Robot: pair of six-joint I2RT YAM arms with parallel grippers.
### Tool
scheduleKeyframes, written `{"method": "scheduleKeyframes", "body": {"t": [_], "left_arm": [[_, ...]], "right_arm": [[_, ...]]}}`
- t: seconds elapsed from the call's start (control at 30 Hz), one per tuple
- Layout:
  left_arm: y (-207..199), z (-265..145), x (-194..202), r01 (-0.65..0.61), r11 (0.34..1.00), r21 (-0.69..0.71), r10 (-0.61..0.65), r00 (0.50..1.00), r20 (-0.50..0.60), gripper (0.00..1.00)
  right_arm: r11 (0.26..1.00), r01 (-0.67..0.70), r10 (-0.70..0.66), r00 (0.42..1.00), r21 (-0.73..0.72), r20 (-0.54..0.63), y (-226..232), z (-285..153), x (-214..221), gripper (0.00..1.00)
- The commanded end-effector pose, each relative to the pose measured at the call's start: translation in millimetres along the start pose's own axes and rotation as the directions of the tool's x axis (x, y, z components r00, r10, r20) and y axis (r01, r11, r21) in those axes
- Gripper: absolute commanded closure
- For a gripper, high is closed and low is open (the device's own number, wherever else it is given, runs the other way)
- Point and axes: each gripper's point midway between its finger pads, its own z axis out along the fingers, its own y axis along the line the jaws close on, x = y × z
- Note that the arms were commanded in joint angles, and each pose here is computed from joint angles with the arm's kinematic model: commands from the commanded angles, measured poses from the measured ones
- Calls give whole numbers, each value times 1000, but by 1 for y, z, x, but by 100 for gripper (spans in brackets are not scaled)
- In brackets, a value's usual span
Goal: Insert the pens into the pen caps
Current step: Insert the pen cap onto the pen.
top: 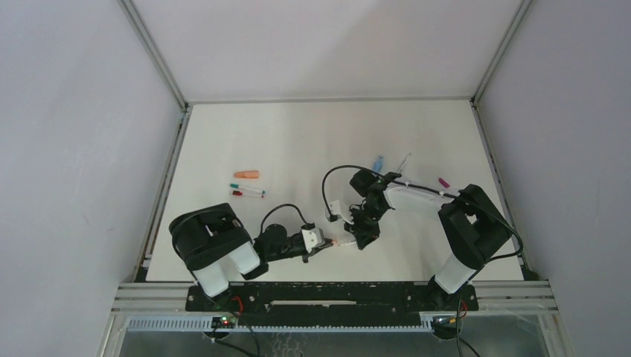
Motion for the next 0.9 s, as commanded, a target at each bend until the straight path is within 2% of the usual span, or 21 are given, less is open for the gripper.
{"method": "scheduleKeyframes", "body": {"t": [0.0, 0.87], "left_arm": [[-3, 2, -7, -1, 1000, 5, 1, 999, 35, 100], [-11, 6, -5, 2, 999, 54, -4, 999, 33, 100]], "right_arm": [[999, -43, 43, 998, -4, 42, -2, -10, -13, 100], [999, -51, 51, 998, 0, 31, -6, 0, -15, 100]]}}
